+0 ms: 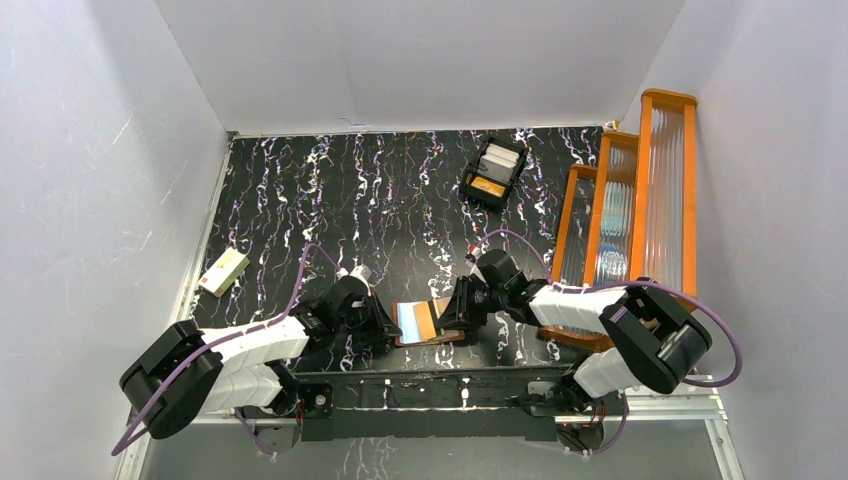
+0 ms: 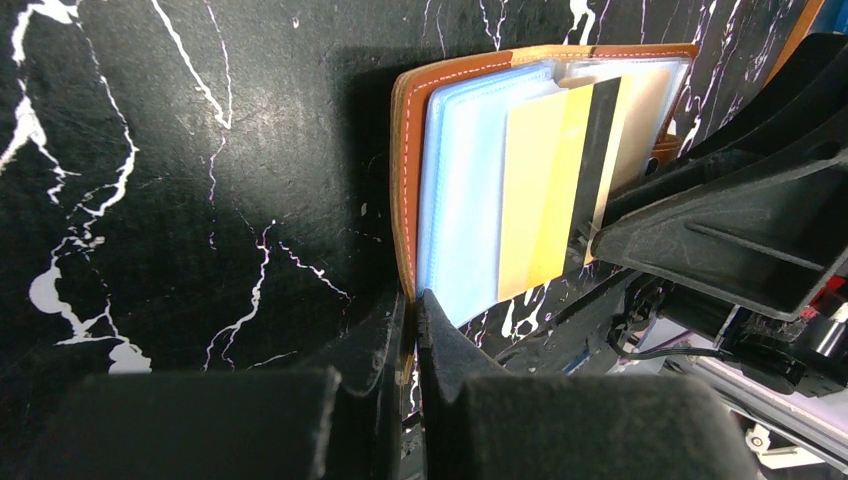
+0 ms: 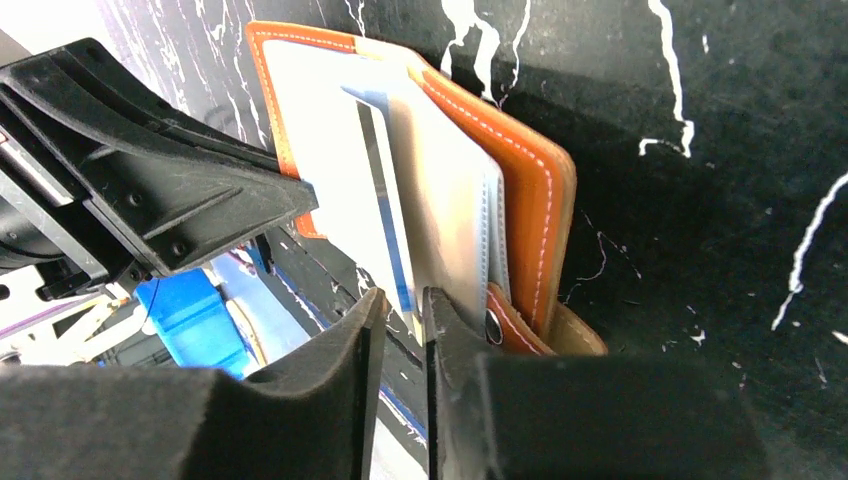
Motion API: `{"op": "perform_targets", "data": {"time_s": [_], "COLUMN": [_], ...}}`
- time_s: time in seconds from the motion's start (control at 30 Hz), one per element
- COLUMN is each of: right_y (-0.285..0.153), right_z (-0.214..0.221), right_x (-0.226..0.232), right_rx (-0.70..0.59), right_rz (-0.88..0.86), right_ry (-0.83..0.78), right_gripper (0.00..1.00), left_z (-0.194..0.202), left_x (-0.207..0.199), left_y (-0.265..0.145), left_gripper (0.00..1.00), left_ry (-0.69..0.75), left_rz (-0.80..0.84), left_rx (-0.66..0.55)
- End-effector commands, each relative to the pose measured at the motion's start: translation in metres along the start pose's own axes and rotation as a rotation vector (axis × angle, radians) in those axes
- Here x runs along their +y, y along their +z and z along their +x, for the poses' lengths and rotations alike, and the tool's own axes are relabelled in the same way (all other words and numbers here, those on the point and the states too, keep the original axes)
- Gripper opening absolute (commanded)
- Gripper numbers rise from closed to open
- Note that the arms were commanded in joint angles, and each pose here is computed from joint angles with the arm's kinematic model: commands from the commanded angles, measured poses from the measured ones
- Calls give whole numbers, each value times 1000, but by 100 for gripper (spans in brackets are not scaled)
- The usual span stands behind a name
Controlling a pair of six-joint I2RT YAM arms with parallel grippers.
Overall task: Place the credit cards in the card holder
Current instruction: Insert the credit card into the card holder.
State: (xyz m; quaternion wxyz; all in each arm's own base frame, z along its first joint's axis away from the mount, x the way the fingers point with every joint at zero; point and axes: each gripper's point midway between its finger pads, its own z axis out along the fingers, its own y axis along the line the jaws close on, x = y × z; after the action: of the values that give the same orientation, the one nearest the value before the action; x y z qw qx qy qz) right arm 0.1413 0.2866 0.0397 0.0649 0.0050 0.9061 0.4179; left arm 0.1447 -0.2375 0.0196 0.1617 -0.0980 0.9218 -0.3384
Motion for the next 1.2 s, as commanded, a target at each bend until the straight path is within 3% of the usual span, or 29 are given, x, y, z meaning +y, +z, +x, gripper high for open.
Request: {"op": "perform_targets", "data": {"time_s": [0.0,0.13,0.27,0.47,1.17], "right_y": [2,6,9,13,29], "right_z": [-12,-12,-13,-10,-21], "right_x": [10,12,15,16,25], "right_rx": [-18,-12,-17,-32,-39], "right_rz": [20,29,32,25,151], "right_ry": [-36,-46,-50,-28,-170], "right_gripper": [31,34,27,28,45], "left_z": [2,2,2,3,5], "left_x": [13,11,10,9,7], "left_y": [-2,-2,-3,-2,-3], "left_gripper": [0,0,0,0,0], "left_ry": [1,2,4,-2,7], "left_rz": [-40,-34,-29,-26,-3], "left_rx": [-2,1,-1,1,12]}}
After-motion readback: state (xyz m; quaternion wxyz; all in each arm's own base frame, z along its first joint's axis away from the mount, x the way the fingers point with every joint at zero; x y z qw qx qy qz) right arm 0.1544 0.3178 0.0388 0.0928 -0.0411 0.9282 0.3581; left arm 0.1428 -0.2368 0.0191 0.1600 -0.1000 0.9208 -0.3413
